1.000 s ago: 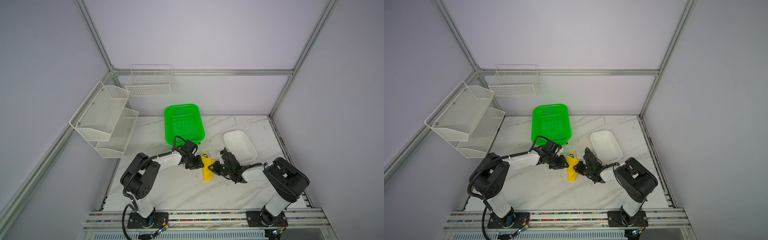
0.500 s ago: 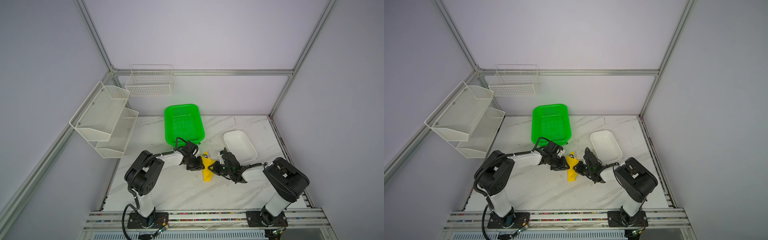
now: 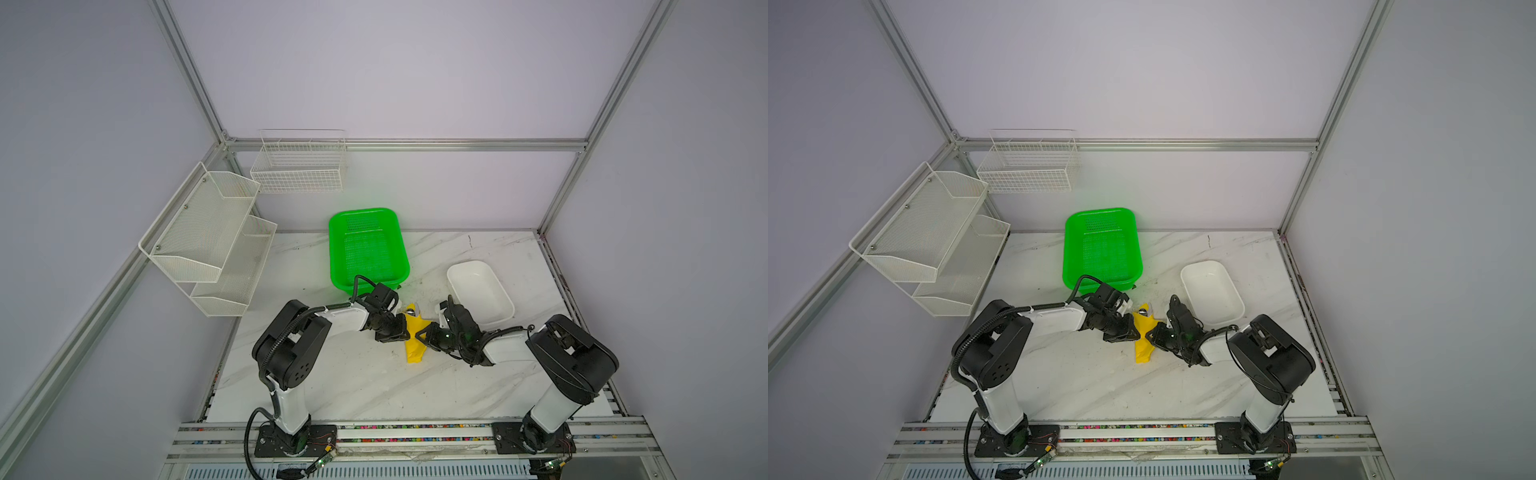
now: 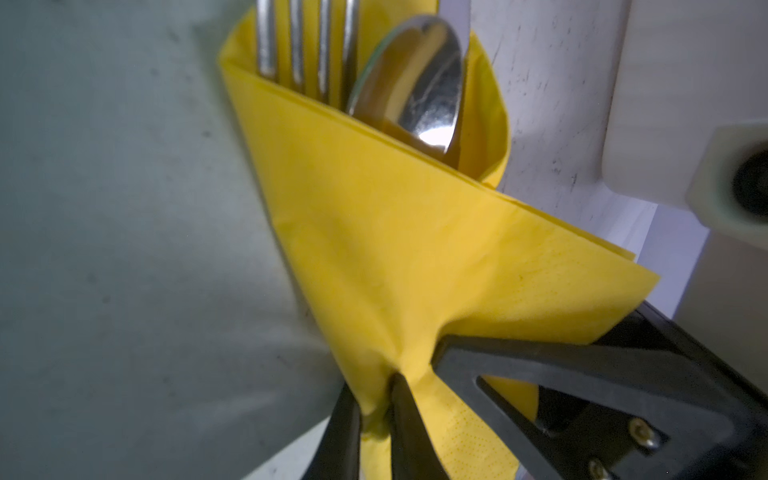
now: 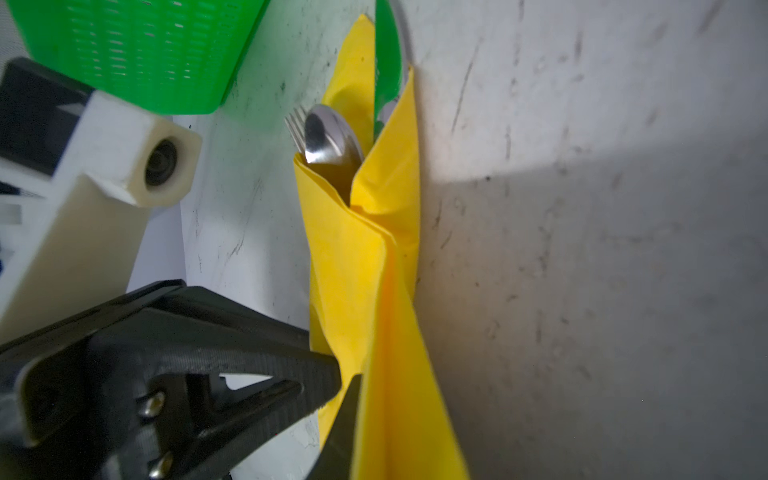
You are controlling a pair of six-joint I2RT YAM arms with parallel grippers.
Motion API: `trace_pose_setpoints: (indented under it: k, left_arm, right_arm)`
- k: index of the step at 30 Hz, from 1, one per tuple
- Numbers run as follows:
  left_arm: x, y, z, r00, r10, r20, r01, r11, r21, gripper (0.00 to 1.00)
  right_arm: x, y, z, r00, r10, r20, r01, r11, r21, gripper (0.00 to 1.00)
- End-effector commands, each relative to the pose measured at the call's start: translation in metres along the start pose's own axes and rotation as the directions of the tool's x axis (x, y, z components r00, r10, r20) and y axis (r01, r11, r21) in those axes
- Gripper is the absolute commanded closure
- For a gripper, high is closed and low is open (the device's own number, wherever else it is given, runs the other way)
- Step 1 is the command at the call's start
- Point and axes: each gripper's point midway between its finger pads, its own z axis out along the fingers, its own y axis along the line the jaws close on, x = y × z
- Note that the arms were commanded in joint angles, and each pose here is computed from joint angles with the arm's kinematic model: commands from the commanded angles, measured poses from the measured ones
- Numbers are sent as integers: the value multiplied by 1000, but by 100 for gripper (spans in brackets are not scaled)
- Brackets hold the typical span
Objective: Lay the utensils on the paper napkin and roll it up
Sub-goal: 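Hold the napkin cone with both grippers, pressing the wrapped flap closed, then lift the napkin cone upright with the left gripper while the right holds the flap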
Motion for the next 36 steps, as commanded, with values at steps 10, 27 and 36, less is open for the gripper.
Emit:
trace_pose_setpoints:
  k: [10,27,36]
  left_arm:
    - [8,14,11,999,-10,-36,9,999,-47,87]
    - [2,2,-1,1000,5,3,-5,1000,-25,81]
    - [-16,-11,-53,979,31,200,-28,999,-21,63]
  right_arm:
    - [9,-12,-2,999,-4,-50,7,998,61,69]
    - [8,-7,4,998,-21,-56,22,999,32,83]
    - [-11,33,-21,988,-145,54,149,985,-82,92]
